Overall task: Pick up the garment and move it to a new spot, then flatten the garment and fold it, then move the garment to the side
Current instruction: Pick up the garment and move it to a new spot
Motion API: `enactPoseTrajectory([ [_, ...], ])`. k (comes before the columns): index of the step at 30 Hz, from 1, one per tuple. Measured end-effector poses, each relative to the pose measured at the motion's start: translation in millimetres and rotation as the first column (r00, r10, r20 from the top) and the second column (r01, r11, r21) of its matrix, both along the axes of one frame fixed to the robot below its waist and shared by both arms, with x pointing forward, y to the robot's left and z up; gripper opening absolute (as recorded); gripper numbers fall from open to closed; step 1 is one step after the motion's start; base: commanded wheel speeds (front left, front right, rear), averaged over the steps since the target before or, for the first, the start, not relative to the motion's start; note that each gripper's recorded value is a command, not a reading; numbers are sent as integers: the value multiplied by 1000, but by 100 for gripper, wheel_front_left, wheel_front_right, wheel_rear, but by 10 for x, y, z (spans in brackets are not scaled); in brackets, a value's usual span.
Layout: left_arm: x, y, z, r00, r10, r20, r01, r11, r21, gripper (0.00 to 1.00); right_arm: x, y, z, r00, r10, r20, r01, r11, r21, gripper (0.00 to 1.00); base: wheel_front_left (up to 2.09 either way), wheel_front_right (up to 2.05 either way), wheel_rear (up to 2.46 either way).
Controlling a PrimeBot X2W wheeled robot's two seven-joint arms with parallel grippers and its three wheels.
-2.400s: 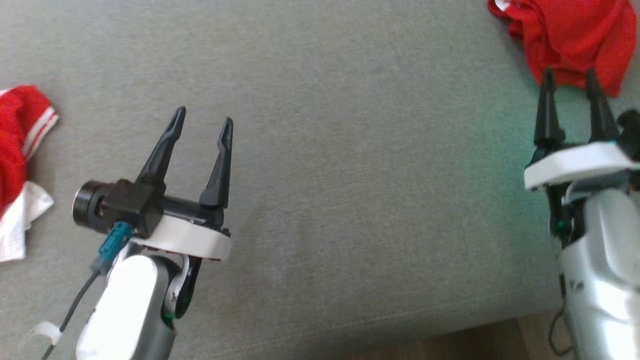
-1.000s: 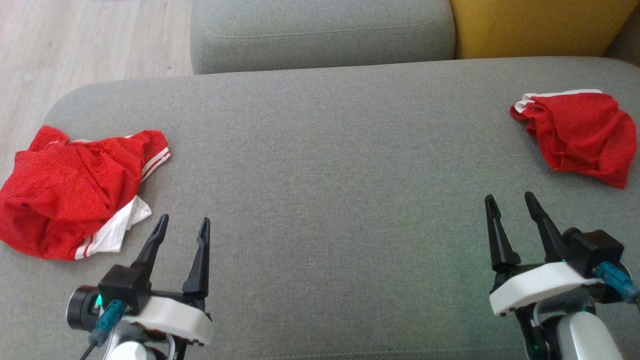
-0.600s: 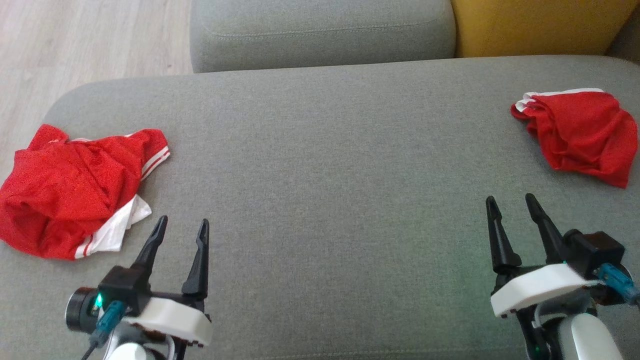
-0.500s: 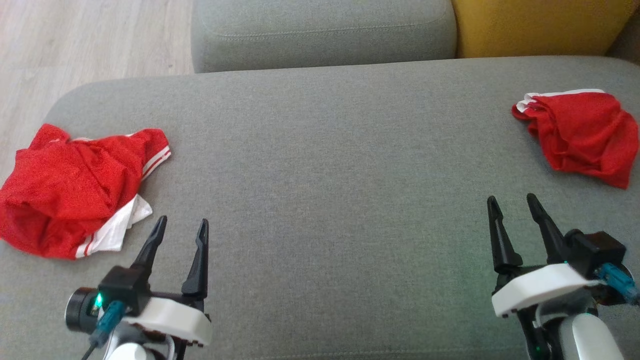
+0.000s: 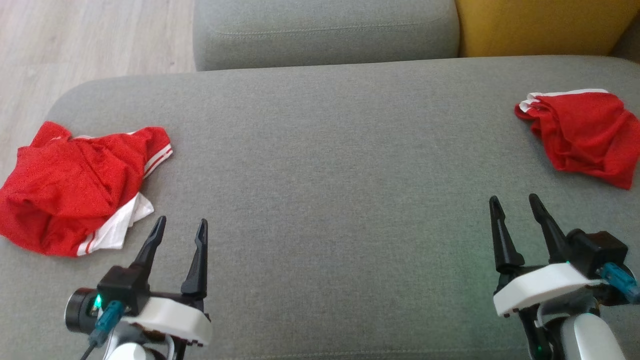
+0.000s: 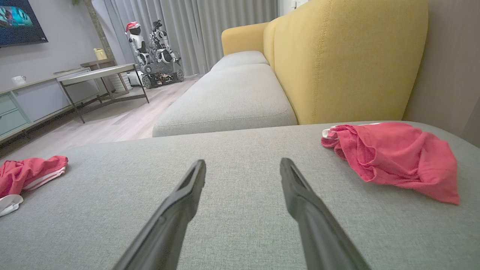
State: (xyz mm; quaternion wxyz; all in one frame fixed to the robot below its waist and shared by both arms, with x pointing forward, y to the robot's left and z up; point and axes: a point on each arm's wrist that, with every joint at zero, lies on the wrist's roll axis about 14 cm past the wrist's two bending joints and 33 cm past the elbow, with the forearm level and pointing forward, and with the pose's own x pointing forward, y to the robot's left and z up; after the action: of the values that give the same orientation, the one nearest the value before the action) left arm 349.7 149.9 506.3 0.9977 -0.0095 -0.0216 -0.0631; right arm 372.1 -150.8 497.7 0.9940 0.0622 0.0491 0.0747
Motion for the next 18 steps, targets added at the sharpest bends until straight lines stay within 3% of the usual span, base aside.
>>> enactPoseTrajectory([
  [5,-27,62,0,1000,21,-1,-21,1000,-3,100,40,78,45,1000,24,14,-24,1000,-10,100,0,0,0],
  [18,-289,603,74,977,210,26,-210,978,-8,100,186,828,245,969,241,63,-241,971,-13,100,0,0,0],
])
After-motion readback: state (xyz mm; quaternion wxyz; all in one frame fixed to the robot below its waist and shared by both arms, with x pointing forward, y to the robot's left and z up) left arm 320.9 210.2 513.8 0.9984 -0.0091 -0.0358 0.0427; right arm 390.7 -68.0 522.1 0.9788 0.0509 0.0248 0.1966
